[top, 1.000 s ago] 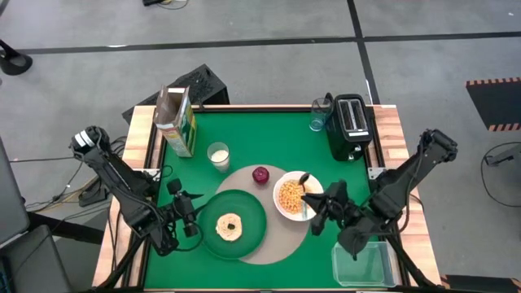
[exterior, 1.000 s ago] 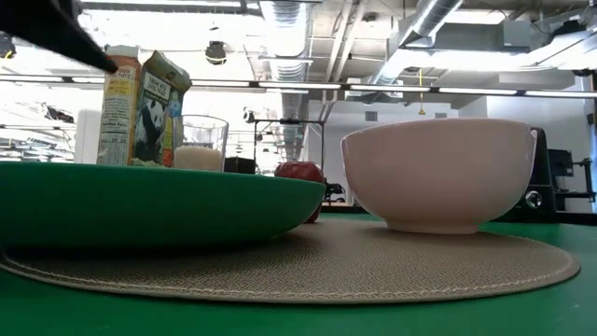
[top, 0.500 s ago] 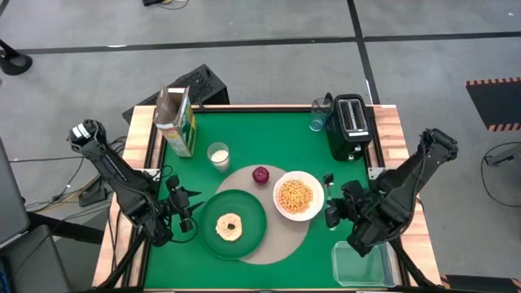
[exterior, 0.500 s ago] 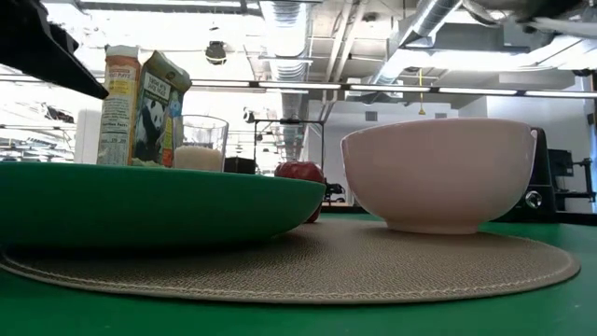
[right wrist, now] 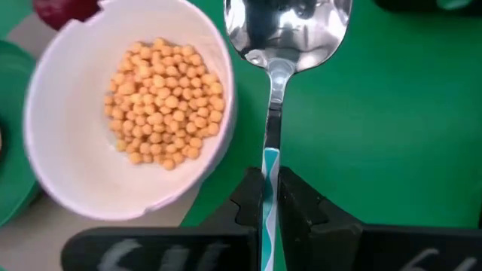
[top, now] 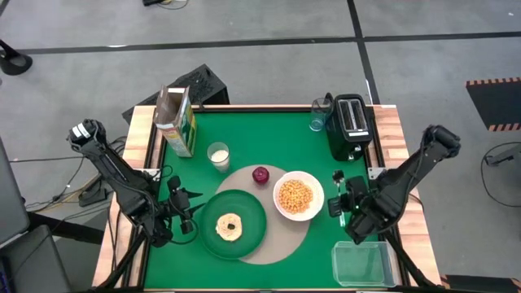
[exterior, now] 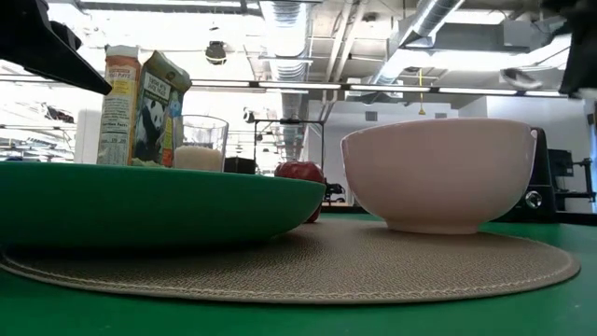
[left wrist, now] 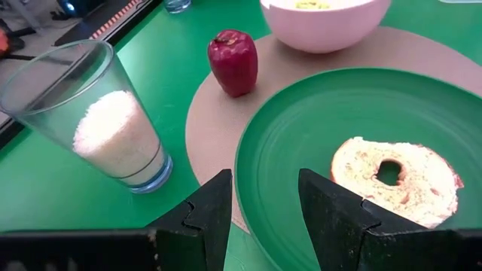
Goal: Arrange a breakfast setting
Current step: Put the white green spoon to the right of the white bowl on the table
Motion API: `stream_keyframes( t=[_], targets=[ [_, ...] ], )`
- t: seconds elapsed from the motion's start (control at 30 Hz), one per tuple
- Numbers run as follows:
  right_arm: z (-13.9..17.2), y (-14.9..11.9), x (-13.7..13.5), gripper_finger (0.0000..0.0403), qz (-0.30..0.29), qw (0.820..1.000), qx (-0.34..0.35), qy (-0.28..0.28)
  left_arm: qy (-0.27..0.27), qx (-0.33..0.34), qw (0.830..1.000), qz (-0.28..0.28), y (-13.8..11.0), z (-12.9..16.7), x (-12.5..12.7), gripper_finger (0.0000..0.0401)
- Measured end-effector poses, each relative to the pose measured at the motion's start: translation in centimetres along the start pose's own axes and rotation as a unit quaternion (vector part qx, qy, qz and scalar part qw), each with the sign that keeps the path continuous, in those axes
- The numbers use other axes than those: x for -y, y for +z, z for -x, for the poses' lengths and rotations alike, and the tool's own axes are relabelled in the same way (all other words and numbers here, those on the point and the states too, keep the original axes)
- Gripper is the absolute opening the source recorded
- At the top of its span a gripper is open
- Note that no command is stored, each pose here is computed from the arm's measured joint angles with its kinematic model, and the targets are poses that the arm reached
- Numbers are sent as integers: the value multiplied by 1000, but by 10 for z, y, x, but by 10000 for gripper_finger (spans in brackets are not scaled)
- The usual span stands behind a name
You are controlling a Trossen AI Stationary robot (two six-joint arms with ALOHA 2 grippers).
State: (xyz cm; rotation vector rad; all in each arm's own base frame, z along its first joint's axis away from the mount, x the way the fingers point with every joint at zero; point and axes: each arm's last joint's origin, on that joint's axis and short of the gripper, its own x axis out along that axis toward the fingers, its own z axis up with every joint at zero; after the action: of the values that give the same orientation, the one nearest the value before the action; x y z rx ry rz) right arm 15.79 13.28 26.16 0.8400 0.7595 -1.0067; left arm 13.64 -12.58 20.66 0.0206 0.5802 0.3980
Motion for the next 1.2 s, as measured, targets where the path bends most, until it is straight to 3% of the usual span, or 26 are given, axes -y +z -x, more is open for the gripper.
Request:
stream_keyframes(
  t=[0.57, 1.2],
  targets=[
    [-77, 5, 17, 40, -41, 995, -87, -5, 0, -2, 1000, -4, 0, 0, 0, 142],
    [-120, 3, 22, 40, -65, 989, -133, 28, 1, -1, 1000, -20, 0, 0, 0, 141]
  ],
)
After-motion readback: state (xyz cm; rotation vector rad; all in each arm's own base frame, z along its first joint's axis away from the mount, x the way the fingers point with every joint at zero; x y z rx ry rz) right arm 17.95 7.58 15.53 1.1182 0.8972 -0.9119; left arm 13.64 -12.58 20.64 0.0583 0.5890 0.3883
